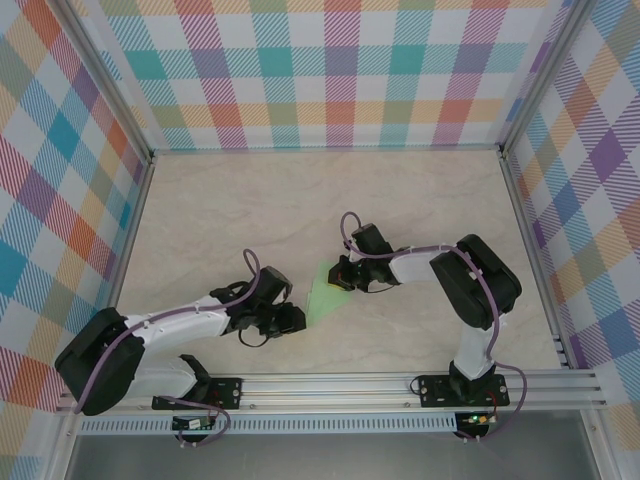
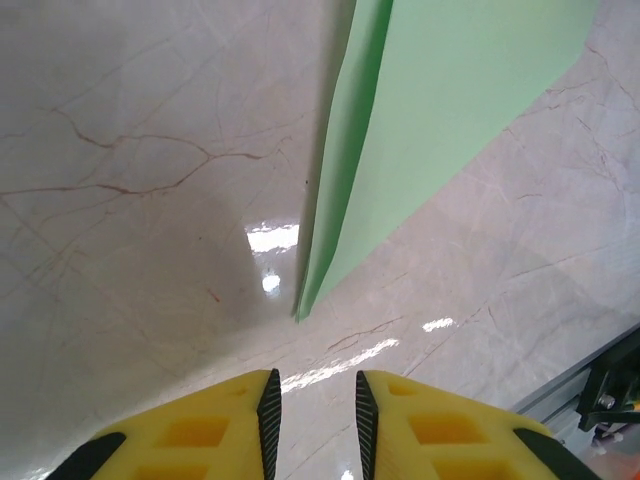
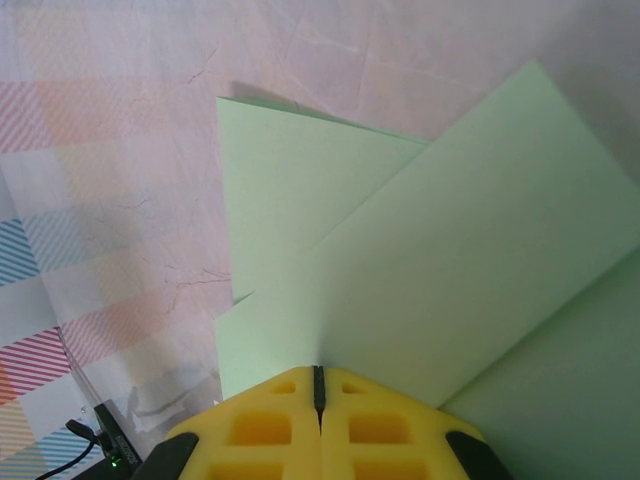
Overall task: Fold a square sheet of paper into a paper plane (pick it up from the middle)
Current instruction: Fourth fold the wing at the center of the table.
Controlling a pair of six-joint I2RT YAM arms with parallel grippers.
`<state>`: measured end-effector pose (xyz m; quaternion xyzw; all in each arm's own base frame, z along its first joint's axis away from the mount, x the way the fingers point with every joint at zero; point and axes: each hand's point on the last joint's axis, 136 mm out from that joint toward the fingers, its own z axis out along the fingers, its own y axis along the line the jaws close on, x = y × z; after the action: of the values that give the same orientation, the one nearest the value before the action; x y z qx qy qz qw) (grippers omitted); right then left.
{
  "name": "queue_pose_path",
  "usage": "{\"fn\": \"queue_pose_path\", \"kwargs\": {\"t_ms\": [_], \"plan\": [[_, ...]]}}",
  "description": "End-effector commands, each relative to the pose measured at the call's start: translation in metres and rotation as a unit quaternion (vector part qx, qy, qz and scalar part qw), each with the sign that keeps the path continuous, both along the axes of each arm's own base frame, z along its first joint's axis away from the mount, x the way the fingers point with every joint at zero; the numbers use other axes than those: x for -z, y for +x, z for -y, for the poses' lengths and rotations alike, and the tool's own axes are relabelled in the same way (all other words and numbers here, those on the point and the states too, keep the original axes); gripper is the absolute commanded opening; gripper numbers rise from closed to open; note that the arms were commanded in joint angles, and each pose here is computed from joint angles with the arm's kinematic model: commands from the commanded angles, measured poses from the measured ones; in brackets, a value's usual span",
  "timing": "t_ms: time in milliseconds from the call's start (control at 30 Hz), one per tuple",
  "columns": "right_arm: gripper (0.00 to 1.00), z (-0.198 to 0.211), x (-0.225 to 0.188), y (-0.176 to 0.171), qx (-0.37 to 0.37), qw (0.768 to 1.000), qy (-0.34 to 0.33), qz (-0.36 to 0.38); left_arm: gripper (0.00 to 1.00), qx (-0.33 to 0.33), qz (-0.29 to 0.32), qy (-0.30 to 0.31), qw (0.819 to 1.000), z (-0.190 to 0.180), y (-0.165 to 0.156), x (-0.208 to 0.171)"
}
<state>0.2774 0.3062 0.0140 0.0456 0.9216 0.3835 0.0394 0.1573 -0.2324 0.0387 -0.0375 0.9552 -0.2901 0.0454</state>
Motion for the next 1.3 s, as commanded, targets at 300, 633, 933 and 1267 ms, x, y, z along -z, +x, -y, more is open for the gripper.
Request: {"fn": "queue_pose_path", "kwargs": {"t_ms": [300,633,933,1267], "plan": [[0.29,0.024,-0.048,0.002,-0.006,0.997,-0.074,0.035,0.34,-0.021,0.055,0.016,0.998,0.001,0.063,-0.030],[0.43,0.075,-0.046,-0.031,0.101,0.988,-0.117,-0.002,0.43,0.027,0.044,0.069,0.996,0.015,0.089,-0.015],[0.38,0.060,-0.032,-0.041,0.093,0.993,-0.063,-0.035,0.42,0.042,0.019,0.080,0.996,0.022,0.092,0.002],[0.36,0.052,-0.023,-0.032,0.088,0.993,-0.067,-0.039,0.39,0.052,0.007,0.074,0.996,0.027,0.090,0.009]]}}
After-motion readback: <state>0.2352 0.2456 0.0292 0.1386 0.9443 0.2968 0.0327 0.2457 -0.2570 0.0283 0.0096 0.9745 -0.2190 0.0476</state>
